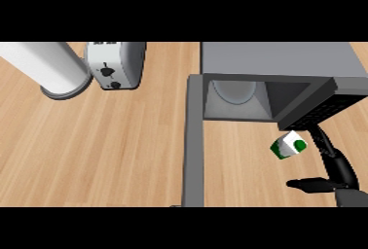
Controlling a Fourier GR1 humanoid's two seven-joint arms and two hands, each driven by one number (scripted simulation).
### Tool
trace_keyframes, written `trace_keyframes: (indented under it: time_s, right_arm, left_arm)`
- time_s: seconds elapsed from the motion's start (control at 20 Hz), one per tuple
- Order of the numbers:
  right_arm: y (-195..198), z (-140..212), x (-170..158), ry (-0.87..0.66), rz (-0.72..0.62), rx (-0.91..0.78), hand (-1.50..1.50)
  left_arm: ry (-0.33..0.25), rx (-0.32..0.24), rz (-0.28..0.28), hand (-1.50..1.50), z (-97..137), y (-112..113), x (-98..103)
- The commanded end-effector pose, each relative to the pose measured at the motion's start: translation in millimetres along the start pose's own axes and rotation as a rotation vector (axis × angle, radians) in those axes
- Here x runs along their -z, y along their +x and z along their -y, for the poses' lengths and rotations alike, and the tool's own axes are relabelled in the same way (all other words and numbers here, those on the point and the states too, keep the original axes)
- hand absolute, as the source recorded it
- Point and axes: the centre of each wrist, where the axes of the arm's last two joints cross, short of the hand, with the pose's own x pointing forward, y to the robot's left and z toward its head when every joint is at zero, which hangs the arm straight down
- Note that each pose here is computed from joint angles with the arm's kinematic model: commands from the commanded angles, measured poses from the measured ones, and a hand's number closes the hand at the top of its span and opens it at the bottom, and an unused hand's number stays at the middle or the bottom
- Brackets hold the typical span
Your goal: Pick up the milk, place it into the microwave and close the microwave
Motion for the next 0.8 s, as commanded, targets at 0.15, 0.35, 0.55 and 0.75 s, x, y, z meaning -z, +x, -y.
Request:
trace_keyframes:
  time_s: [0.15, 0.35, 0.55, 0.75]
  right_arm:
    - [-10, -11, 5, 0.038, 0.155, 0.093, -1.50]
    - [-14, -24, 4, 0.030, 0.165, 0.107, -1.50]
    - [-12, -24, 10, 0.049, 0.177, 0.169, -1.50]
    - [-11, -34, 21, 0.054, 0.152, 0.223, 1.50]
  left_arm:
    - [-0.012, -0.022, 0.004, -1.50, 4, -1, -1]
    - [-0.010, -0.017, 0.007, -1.50, -5, -3, -2]
    - [-0.016, -0.038, -0.002, -1.50, 5, 1, -2]
    - [-0.037, -0.035, 0.004, -1.50, 1, 3, -2]
